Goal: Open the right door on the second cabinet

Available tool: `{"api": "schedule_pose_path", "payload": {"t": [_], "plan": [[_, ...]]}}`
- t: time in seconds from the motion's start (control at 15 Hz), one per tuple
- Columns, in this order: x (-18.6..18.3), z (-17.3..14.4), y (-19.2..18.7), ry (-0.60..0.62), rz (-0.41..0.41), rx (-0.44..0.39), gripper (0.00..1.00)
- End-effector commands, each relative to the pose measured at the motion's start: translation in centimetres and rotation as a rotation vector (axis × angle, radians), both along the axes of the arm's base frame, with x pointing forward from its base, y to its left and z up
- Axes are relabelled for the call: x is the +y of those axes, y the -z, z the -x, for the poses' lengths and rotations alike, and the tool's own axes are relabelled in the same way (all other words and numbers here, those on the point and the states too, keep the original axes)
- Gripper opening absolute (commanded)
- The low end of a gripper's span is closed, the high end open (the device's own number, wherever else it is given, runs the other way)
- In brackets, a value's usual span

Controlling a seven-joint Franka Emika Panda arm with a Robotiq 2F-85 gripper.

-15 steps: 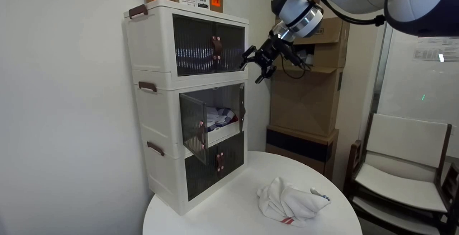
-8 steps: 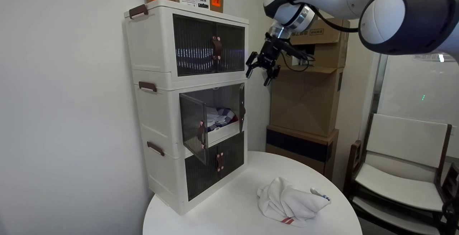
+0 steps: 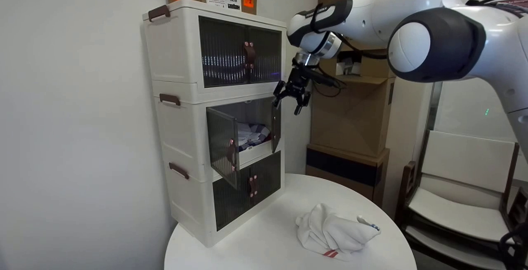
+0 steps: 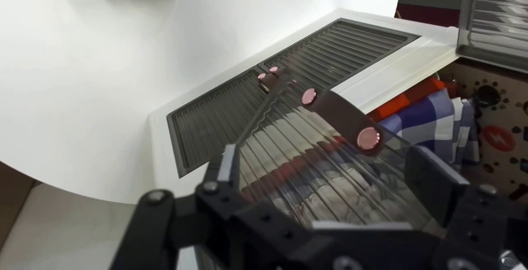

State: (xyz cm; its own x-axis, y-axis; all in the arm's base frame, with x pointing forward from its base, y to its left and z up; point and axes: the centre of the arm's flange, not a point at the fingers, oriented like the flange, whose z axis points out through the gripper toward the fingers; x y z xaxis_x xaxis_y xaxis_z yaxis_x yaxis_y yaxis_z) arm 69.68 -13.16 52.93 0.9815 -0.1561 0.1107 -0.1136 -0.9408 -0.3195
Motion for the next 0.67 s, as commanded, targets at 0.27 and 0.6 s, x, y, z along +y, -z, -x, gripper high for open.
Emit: {"api": "schedule_pose_path", "payload": {"t": [0.27, 0.6], "plan": [[2.8, -1.9, 0.7, -0.053, -0.11, 0.064, 1.0], [6.7, 0.1, -2.1, -0.198, -0.305, 0.193, 1.0]]}}
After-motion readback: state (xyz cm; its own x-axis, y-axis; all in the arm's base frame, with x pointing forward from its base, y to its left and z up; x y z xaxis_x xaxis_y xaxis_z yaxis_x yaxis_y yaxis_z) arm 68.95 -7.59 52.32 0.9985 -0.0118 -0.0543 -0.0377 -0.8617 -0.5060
